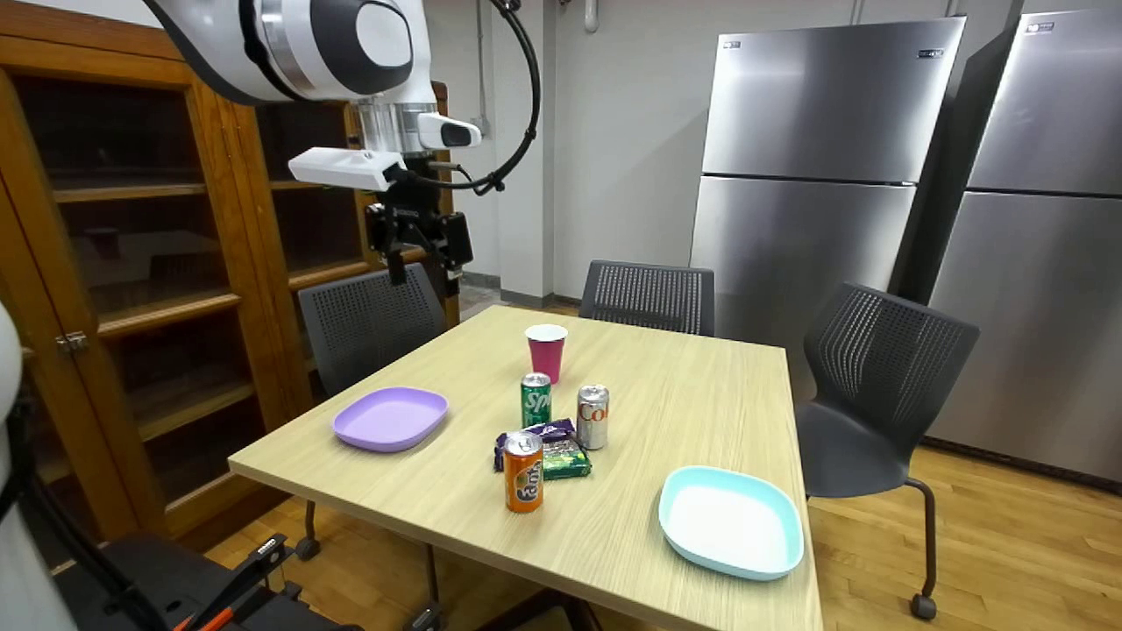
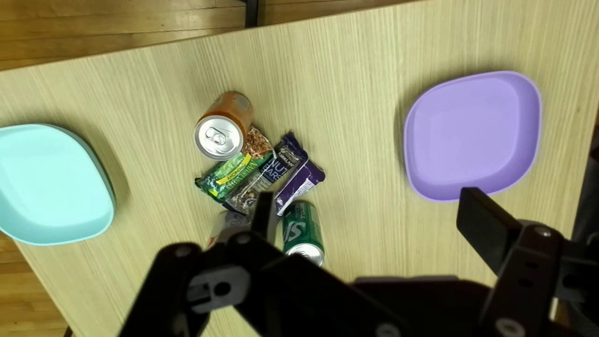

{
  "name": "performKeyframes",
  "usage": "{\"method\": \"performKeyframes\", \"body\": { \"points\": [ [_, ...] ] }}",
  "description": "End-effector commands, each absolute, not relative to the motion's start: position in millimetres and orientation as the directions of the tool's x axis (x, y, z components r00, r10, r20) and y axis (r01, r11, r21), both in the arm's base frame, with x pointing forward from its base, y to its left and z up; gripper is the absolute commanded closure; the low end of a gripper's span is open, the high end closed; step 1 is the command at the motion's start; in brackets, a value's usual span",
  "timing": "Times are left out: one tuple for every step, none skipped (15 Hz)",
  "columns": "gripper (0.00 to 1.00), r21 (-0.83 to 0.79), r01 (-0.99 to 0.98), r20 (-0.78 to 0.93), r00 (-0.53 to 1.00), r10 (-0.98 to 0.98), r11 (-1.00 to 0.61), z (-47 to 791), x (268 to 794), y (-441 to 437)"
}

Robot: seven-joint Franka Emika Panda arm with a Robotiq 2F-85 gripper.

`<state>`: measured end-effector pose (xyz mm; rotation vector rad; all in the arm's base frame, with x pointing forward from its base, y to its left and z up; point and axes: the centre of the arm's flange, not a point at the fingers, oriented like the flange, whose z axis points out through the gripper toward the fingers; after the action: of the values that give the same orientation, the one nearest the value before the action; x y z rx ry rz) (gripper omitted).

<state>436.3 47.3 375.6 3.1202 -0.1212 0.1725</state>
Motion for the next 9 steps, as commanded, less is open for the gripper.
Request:
{"method": "performKeyframes", "body": {
  "points": [
    [0.0,0.034,-0.152,0.132,0.98,-0.146,-0.988,353.3,447.8,30.0],
    [0.0,0.033,-0.169,0.13,0.978,-0.163,-0.985,345.9,451.5,24.6],
    [0.0,0.03,-0.183,0.13,0.975,-0.178,-0.983,339.3,454.2,20.3],
    [0.0,0.026,-0.198,0.127,0.973,-0.194,-0.98,331.0,457.6,16.3],
    [0.0,0.023,-0.211,0.123,0.971,-0.207,-0.977,323.6,460.4,12.9],
    [0.0,0.021,-0.224,0.12,0.968,-0.22,-0.974,316.4,462.8,9.2],
    [0.0,0.019,-0.238,0.114,0.965,-0.235,-0.971,308.9,465.4,5.3],
    [0.0,0.018,-0.252,0.11,0.963,-0.248,-0.968,301.8,467.3,1.6],
    [0.0,0.016,-0.266,0.107,0.959,-0.263,-0.964,294.4,469.6,-2.5]
  ]
}}
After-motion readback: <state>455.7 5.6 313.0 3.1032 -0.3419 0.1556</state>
